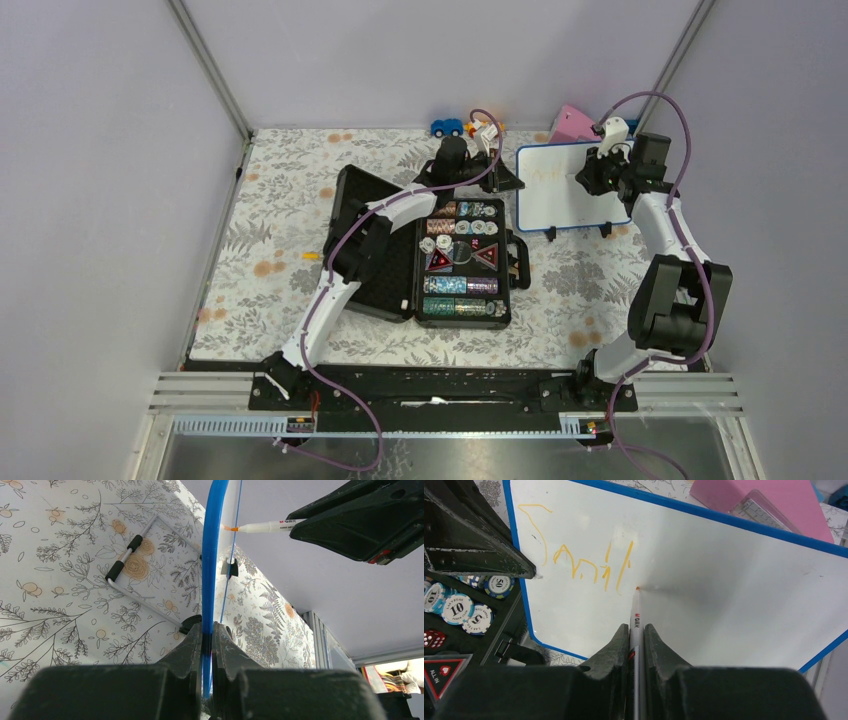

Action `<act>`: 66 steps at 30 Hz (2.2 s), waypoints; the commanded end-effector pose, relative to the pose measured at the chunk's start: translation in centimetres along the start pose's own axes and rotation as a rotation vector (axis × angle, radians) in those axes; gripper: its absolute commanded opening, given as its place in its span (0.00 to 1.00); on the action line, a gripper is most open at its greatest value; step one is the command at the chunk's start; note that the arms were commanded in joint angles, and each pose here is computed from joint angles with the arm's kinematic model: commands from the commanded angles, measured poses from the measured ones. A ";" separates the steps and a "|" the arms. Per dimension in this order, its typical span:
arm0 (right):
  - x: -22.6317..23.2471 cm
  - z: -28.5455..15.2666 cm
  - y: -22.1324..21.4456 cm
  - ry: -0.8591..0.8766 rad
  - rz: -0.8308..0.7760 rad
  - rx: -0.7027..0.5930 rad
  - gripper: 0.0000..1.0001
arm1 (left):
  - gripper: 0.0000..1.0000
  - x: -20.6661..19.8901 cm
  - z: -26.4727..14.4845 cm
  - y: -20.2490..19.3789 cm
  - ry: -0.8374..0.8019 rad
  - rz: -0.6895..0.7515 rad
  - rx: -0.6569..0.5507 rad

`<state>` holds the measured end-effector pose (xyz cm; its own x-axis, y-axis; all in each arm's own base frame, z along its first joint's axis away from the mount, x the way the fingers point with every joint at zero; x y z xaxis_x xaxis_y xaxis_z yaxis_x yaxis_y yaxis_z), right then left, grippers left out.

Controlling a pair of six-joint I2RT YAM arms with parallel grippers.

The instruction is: Write a sentence on the whiteboard

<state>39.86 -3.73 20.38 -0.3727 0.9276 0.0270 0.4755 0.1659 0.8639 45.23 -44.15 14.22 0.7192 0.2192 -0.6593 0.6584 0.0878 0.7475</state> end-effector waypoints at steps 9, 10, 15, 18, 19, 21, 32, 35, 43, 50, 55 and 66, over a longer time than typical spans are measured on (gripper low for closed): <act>-1.6 0.3 2.0 -0.060 -0.046 -0.042 0.00 | 0.00 -0.9 0.1 -0.1 -0.033 0.005 0.011; -1.7 0.3 2.0 -0.064 -0.050 -0.041 0.00 | 0.00 -0.9 0.1 -0.1 -0.033 0.006 0.010; -2.1 0.0 2.2 -0.079 -0.056 -0.043 0.00 | 0.00 -0.9 0.1 -0.1 -0.034 0.006 0.010; -2.2 -0.1 2.4 -0.082 -0.059 -0.048 0.00 | 0.00 -0.9 0.1 -0.1 -0.035 0.006 0.011; -2.3 -0.1 2.5 -0.080 -0.058 -0.050 0.00 | 0.00 -0.9 0.1 -0.1 -0.034 0.006 0.012; -2.2 0.0 2.9 -0.074 -0.054 -0.059 0.00 | 0.00 -0.9 0.1 -0.1 -0.034 0.006 0.012; -1.6 0.4 3.8 -0.010 -0.026 -0.080 0.00 | 0.00 -1.0 0.1 0.0 -0.036 0.007 0.009; -1.3 0.6 3.5 0.000 -0.026 -0.072 0.00 | 0.00 -0.9 0.1 0.0 -0.037 0.007 0.008; -0.6 1.1 2.9 0.021 -0.027 -0.058 0.00 | 0.00 -1.0 0.1 0.0 -0.037 0.008 0.007; 0.0 1.1 2.8 0.036 -0.035 -0.058 0.00 | 0.00 -0.8 0.2 -0.1 -0.037 0.005 0.009; 0.1 1.0 2.3 0.039 -0.038 -0.049 0.00 | 0.00 -0.9 0.2 0.0 -0.037 0.006 0.005; 0.6 0.4 0.8 0.026 -0.049 -0.020 0.00 | 0.00 -0.8 0.2 0.0 -0.034 0.005 0.006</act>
<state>40.91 -3.38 20.86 -0.4011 0.9157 0.0252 0.4542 0.1749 0.8735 45.25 -44.14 14.20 0.7119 0.2231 -0.6659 0.6649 0.0910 0.7414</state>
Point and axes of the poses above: each gripper's point midway between its finger pads, its own z axis out along the fingers, its own x axis along the line the jaws close on, y = z × x, the point moved 6 cm from there along -z, back along the fingers, and after that the axes turned 2 degrees about z, right-handed, at the moved point
